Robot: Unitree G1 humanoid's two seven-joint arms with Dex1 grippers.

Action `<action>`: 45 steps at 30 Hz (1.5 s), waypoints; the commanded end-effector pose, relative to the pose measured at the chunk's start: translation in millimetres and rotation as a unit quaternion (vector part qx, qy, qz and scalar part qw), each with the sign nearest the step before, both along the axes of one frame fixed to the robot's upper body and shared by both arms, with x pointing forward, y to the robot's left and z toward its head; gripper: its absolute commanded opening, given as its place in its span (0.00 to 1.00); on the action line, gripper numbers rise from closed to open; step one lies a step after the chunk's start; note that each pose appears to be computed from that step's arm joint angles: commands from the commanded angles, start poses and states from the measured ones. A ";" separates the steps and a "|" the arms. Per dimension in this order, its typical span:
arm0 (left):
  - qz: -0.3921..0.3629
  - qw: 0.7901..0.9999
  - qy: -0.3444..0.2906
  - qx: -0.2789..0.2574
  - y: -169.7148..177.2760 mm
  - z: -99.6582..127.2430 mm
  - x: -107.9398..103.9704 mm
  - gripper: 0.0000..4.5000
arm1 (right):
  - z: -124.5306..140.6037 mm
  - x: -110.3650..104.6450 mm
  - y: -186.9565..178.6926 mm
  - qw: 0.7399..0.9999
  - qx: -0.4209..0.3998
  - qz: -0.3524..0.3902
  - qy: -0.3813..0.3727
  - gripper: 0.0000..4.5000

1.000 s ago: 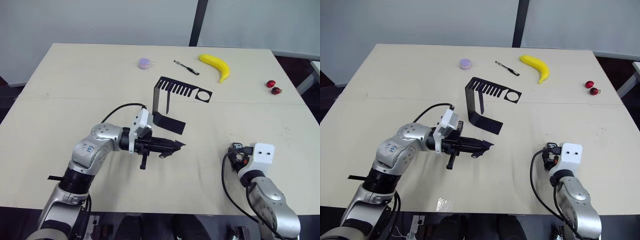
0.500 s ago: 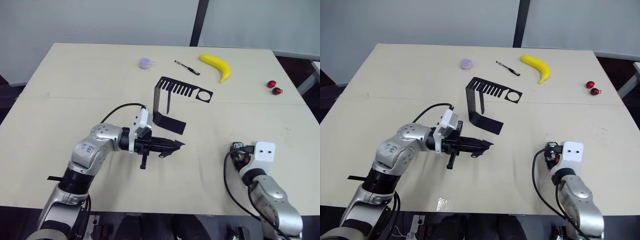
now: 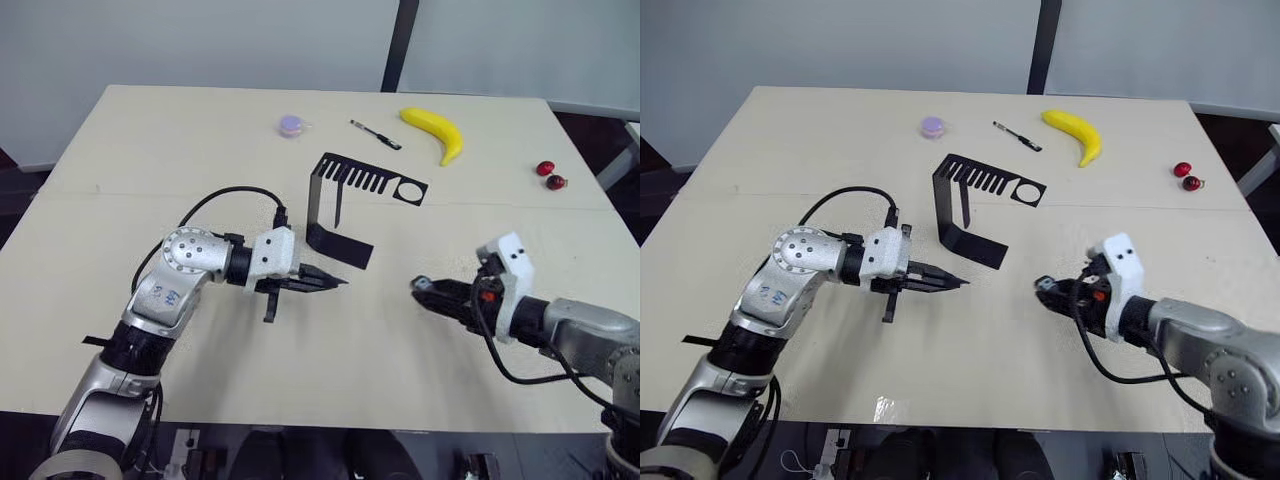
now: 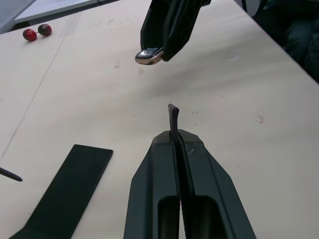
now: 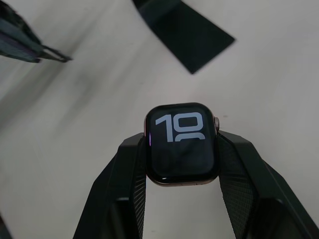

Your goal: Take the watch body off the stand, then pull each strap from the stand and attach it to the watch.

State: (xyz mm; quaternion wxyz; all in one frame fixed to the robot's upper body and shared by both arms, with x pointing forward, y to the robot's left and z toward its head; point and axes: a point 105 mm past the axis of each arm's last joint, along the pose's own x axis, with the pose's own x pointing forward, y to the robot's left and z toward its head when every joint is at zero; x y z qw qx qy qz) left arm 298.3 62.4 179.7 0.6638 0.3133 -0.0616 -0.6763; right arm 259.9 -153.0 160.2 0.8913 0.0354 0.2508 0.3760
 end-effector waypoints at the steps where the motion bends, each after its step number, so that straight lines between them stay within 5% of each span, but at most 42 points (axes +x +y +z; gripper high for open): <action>1: -0.014 0.999 -0.047 0.020 -4.2 -1.6 -0.1 0.00 | -1.9 -5.1 10.4 0.998 0.024 0.033 0.048 0.34; 19: -0.020 0.993 -0.107 0.044 -21.9 -16.2 0.6 0.00 | -3.4 10.2 38.8 0.981 0.108 0.021 0.160 0.34; 45: -0.020 0.994 -0.099 0.039 -23.2 -16.8 1.3 0.00 | 3.4 10.1 44.1 0.980 0.107 -0.008 0.168 0.34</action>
